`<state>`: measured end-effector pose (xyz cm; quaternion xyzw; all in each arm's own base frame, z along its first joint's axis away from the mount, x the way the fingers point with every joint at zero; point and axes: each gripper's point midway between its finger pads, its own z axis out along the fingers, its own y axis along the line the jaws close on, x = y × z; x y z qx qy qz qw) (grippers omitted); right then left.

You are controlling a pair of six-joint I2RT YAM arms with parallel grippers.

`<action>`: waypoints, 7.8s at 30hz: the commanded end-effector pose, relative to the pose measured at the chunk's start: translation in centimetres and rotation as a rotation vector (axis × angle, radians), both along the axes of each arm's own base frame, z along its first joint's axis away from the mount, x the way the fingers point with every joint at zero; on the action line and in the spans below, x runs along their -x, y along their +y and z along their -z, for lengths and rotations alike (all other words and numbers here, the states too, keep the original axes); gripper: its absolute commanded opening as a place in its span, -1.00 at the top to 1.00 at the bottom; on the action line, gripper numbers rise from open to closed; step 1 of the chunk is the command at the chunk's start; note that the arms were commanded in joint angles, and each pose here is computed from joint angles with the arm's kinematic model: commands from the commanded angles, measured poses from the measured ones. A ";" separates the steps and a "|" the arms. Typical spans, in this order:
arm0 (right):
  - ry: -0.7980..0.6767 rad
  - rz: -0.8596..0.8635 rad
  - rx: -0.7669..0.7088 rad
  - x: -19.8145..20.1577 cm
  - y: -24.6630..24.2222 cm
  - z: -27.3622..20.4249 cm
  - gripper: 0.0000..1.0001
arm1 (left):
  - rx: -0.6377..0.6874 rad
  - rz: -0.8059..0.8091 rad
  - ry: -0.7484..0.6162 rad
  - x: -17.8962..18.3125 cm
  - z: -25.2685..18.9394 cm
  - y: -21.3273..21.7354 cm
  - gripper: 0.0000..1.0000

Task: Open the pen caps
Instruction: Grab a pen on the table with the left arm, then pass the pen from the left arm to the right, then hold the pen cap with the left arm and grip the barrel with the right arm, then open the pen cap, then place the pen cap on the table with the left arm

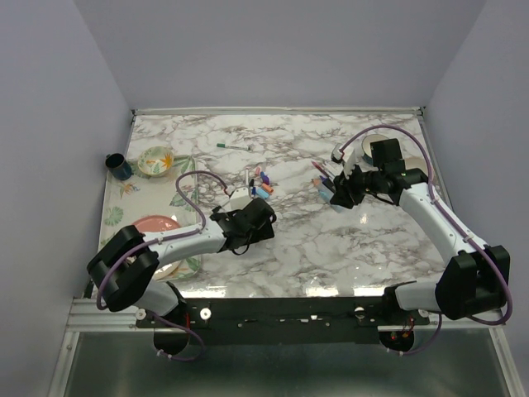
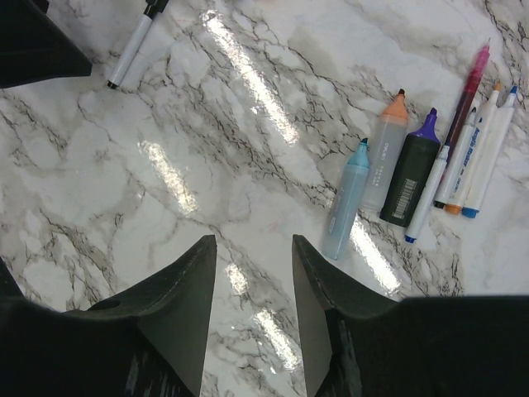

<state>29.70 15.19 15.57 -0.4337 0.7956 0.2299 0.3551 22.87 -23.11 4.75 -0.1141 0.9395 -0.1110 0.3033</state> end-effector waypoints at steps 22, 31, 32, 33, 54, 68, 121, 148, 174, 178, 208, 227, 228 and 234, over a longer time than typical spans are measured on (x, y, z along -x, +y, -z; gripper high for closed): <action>-0.011 -0.014 -0.008 -0.1 0.0 0.2 0.01 | -0.075 -0.050 0.003 -2.2 0.9 -1.5 -0.94; -0.011 -0.015 -0.011 -0.1 0.0 0.1 0.01 | -0.156 -0.152 -0.022 -5.0 0.2 -0.5 -0.65; -0.013 -0.017 -0.011 -0.1 0.1 0.1 0.01 | -0.159 -0.154 -0.025 -5.3 0.3 -0.5 -0.49; -0.012 -0.016 -0.011 -0.1 0.0 0.1 0.01 | -0.160 -0.154 -0.023 -5.6 0.3 -0.4 -0.43; -0.014 -0.018 -0.010 -0.1 0.0 0.1 0.01 | -0.237 -0.172 0.033 -8.9 2.6 0.8 0.14; -0.012 -0.021 -0.009 0.0 0.1 0.2 0.01 | -0.191 -0.119 0.025 -8.8 1.9 0.0 0.73; 0.325 -0.288 -0.557 6.9 6.6 -4.5 -0.06 | 0.766 0.363 -0.550 -3.7 -17.7 -10.7 1.00; 0.476 -0.139 -0.596 5.6 7.4 -3.2 -0.20 | 0.794 0.267 -0.650 -5.6 -20.5 -14.4 1.00; 0.374 -0.253 -0.517 6.3 7.2 -3.4 0.99 | 0.674 0.363 -0.596 -5.7 -19.2 -15.6 0.23; 0.374 -0.272 -0.518 6.4 7.2 -3.4 0.99 | 0.662 0.387 -0.596 -5.8 -19.4 -15.7 0.24; 0.398 -0.377 -0.231 8.6 9.4 1.8 0.99 | 0.334 -0.071 -0.843 -11.9 -23.1 6.0 1.00; 0.208 -0.160 -0.052 3.4 5.7 2.6 0.88 | 0.263 0.077 -0.283 -8.8 -5.1 3.2 1.00; 0.209 -0.158 -0.050 3.4 5.6 2.8 0.88 | 0.250 0.077 -0.257 -9.0 -4.1 3.1 0.99; 0.211 -0.151 -0.044 3.2 5.4 2.9 0.87 | 0.212 0.099 -0.188 -10.9 -2.0 1.8 0.92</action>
